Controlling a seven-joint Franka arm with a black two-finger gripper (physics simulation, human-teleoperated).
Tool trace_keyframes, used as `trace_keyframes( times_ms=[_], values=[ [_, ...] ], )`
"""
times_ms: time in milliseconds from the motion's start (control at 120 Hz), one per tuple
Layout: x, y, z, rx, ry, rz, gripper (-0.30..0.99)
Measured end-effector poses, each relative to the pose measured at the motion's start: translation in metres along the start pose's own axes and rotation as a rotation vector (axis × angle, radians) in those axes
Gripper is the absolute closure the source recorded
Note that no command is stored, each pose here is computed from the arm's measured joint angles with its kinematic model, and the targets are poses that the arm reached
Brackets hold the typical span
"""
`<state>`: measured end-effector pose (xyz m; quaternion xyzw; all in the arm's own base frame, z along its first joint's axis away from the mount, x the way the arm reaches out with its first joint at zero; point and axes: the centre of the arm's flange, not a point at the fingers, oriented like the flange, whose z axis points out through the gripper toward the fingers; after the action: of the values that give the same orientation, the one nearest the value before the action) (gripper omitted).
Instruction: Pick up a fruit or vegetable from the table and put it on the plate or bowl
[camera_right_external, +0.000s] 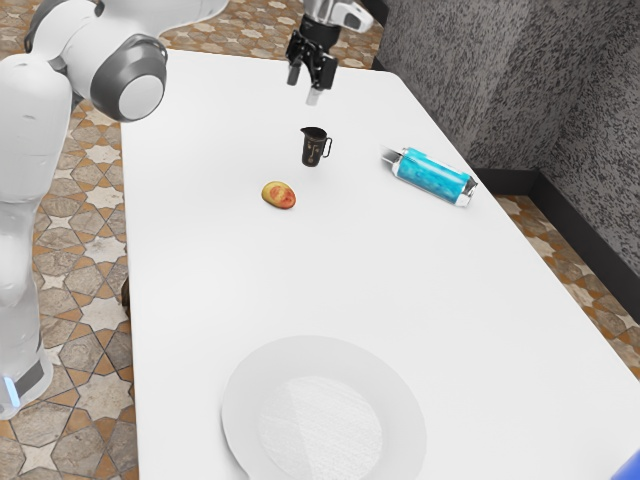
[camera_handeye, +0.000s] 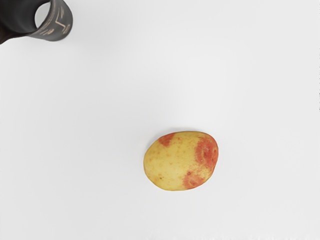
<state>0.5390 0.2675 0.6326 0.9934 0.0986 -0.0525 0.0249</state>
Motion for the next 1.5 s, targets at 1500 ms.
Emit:
trace_keyframes(
  times_ms=[1500],
  values=[
    [0.115,0.072,0.136,0.072,-0.009,1.262,0.0]
  ],
)
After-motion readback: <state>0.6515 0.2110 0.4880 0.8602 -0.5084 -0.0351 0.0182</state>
